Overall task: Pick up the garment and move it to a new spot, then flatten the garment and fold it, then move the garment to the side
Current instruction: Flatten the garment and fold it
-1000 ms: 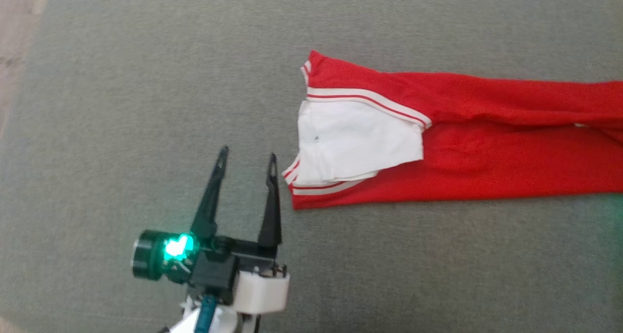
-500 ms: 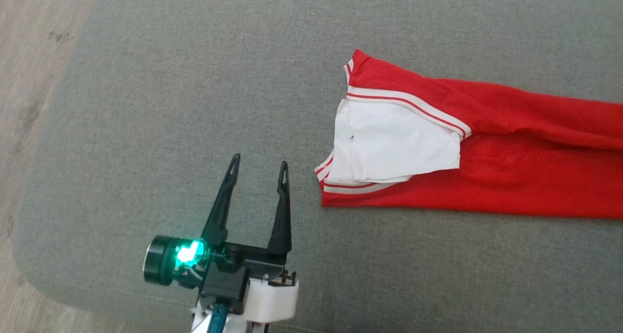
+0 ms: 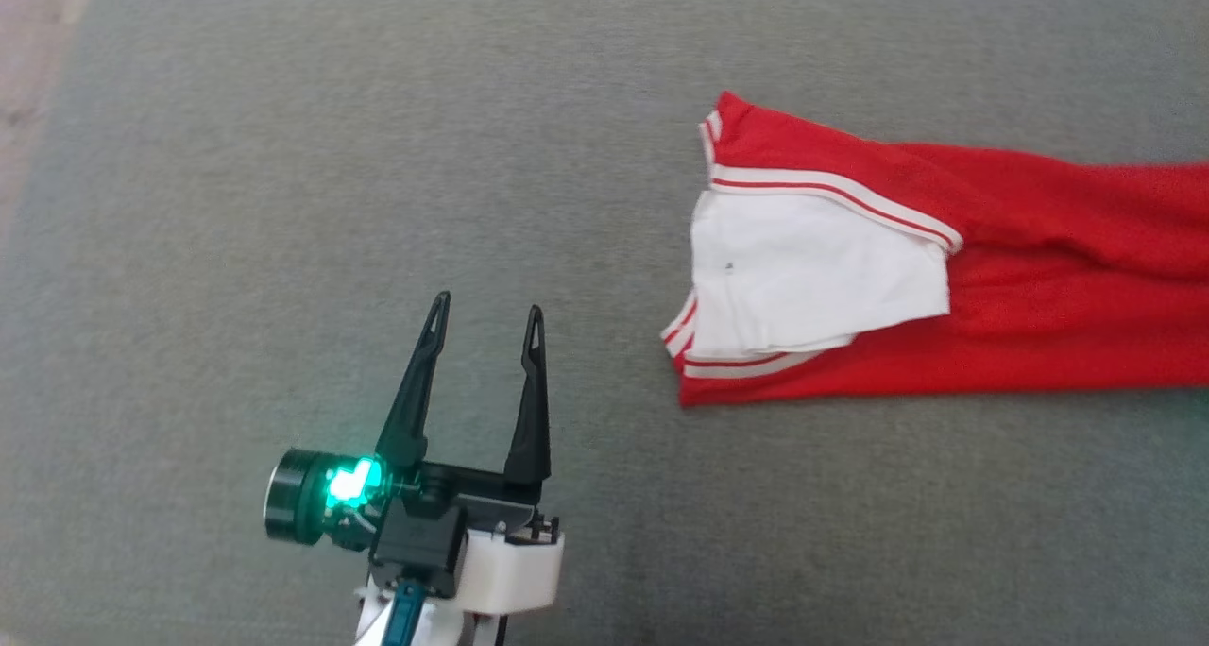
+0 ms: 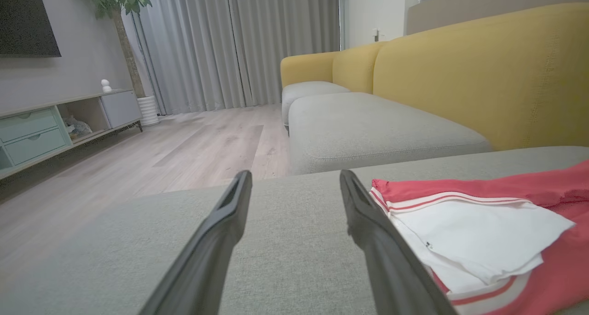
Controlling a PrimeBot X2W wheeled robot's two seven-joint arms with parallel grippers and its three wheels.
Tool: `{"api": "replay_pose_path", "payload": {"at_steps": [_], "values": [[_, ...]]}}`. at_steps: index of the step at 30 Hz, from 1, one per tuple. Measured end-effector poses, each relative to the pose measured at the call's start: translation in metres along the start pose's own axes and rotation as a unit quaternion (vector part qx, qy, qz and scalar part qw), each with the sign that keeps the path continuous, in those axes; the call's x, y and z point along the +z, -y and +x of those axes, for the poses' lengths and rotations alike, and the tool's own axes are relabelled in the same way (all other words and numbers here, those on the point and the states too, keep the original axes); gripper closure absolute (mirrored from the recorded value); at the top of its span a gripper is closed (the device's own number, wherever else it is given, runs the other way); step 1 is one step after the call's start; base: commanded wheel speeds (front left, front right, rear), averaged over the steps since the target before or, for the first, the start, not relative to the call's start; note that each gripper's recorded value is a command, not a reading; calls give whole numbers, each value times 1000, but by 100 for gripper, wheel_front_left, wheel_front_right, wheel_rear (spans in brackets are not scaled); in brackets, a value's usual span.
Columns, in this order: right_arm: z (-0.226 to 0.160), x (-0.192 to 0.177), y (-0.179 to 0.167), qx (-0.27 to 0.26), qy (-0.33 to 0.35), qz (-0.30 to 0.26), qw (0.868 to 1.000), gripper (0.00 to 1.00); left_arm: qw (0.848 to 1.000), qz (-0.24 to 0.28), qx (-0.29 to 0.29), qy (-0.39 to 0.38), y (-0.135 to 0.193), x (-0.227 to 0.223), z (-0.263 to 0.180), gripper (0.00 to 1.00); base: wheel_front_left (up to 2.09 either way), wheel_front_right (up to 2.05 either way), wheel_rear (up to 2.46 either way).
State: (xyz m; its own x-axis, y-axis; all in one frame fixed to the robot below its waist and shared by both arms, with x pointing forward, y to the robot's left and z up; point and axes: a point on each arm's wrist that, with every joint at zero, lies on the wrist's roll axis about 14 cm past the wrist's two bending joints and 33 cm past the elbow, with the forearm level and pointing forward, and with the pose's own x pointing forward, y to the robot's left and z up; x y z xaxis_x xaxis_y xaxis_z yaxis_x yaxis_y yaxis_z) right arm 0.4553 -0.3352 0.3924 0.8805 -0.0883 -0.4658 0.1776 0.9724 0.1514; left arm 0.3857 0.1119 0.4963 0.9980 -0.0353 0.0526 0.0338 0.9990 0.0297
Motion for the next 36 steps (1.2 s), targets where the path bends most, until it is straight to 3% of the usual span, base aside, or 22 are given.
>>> {"api": "replay_pose_path", "payload": {"at_steps": [5,12,22,29,30,31,32,36], "values": [[-10,48,-31,59,55,40,996,100,1000,-7,-23,-1,13,-4,8,0,0,0,0],[-35,80,-134,209,85,98,969,100,999,-16,-38,-4,22,-6,10,0,0,0,0],[-62,22,-279,339,-5,113,934,100,1000,-12,-25,-2,11,-3,7,0,0,0,0],[-64,-2,-324,364,-22,101,926,100,1000,-10,-12,-5,3,-3,1,0,0,0,0],[-64,-6,-327,366,-24,104,925,83,1000,-10,-11,-5,2,-2,0,0,0,0,0],[-64,-10,-330,369,-27,111,922,56,1000,-10,-10,-4,1,-1,0,0,0,0,0],[-69,-18,-338,379,-36,125,916,0,1000,-10,-7,-1,0,1,-2,0,0,0,0],[-86,-15,-360,413,-27,165,895,0,1000,-11,-4,1,-2,4,-6,0,0,0,0]]}}
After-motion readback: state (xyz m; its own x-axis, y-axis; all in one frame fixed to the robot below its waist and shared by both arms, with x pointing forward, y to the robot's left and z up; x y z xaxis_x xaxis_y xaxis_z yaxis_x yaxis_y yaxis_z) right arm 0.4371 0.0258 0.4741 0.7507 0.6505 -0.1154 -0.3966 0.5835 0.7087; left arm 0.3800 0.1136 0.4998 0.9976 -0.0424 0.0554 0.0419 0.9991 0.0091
